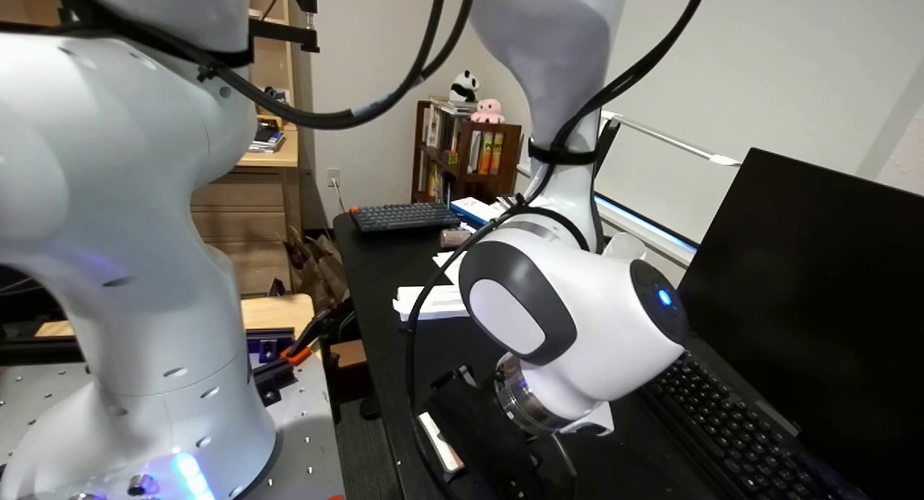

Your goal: Put the charging cables to the right and the other objects to the left

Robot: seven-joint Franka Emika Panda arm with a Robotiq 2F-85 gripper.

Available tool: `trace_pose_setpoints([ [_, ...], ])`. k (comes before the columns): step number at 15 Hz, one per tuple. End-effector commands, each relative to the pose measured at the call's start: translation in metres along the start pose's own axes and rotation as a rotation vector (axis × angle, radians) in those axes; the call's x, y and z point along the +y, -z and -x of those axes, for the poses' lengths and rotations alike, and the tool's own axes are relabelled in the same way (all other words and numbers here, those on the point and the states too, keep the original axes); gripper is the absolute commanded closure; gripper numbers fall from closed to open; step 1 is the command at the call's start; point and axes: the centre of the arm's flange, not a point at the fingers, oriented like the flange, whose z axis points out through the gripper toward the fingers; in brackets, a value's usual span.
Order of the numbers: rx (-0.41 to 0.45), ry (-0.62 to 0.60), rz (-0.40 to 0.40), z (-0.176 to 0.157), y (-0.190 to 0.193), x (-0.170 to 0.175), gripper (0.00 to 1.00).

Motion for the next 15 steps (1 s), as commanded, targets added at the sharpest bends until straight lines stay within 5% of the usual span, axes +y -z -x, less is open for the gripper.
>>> trace_pose_setpoints([
  [1,0.03,0.013,-0.031,-0.0035,-0.006,-0.0002,0.0],
  [2,0.031,0.011,-0.035,-0.0043,-0.0062,-0.0005,0.25],
  [13,0.028,-0.001,-0.045,-0.0063,-0.0052,0.0035,0.93],
  [15,0.03,-0.003,-0.045,-0.0063,-0.0041,0.0042,0.96],
])
